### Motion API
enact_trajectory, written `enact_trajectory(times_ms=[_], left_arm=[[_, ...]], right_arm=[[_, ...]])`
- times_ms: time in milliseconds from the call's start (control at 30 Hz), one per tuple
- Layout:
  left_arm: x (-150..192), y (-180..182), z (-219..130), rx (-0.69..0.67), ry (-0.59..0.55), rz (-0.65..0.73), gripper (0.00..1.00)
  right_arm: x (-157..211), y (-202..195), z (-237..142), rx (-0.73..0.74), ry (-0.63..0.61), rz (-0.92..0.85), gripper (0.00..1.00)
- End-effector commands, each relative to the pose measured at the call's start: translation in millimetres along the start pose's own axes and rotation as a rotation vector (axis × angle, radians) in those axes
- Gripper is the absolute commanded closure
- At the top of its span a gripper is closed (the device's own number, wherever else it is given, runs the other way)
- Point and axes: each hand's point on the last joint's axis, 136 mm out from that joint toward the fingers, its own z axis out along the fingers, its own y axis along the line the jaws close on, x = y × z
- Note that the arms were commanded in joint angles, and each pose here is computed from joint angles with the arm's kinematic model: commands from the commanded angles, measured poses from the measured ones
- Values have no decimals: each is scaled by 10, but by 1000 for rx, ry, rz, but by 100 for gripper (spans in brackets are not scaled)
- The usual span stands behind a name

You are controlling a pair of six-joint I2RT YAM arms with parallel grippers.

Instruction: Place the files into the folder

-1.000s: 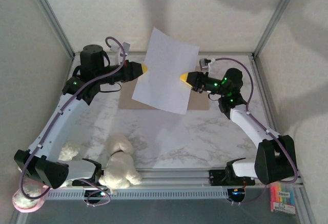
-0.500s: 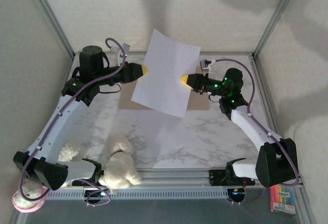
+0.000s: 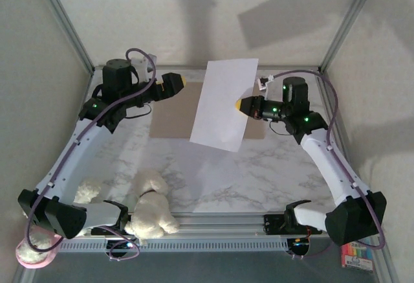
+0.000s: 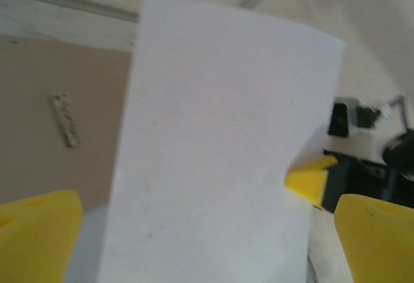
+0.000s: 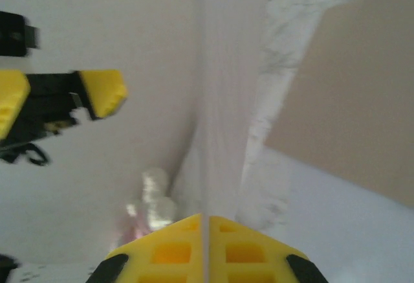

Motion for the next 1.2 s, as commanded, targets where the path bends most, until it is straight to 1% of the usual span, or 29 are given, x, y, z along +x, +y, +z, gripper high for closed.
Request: enact_trajectory(times_ms=[0,67,233,400,500,633,700,800,900,1167], left_arm=[[-63,289,222,-79,-21,-12,0],[-32,416,421,-92,-1,-25,1],[96,838,935,-186,49,-65,8],[337,994,1529,-231,133,-58,13],[456,1132,1874,-298,157,-42,16],[681,1243,2290,-307,199,-77,21],[809,1239,2435,-314,220,-84,22],[992,1263,2601,-335,239,-82,23],[1210,1324,2708,-349,274,-89,24],[1738,1418,2762,-362,357,-115,27]], right_arm=[[297,-363,-75,222,146,-24,100],[308,-365,-145,255,146,-40,100],[313,-179,-317,238,114,-130,100],[293,1,-537,249,64,-223,100],[294,87,-653,257,39,-280,100],[274,64,-790,326,5,-304,100],[257,34,-853,371,-4,-309,100],[209,-24,-980,452,-34,-308,100],[163,-19,-1091,498,-71,-323,100],[30,29,-1396,602,-191,-352,100]])
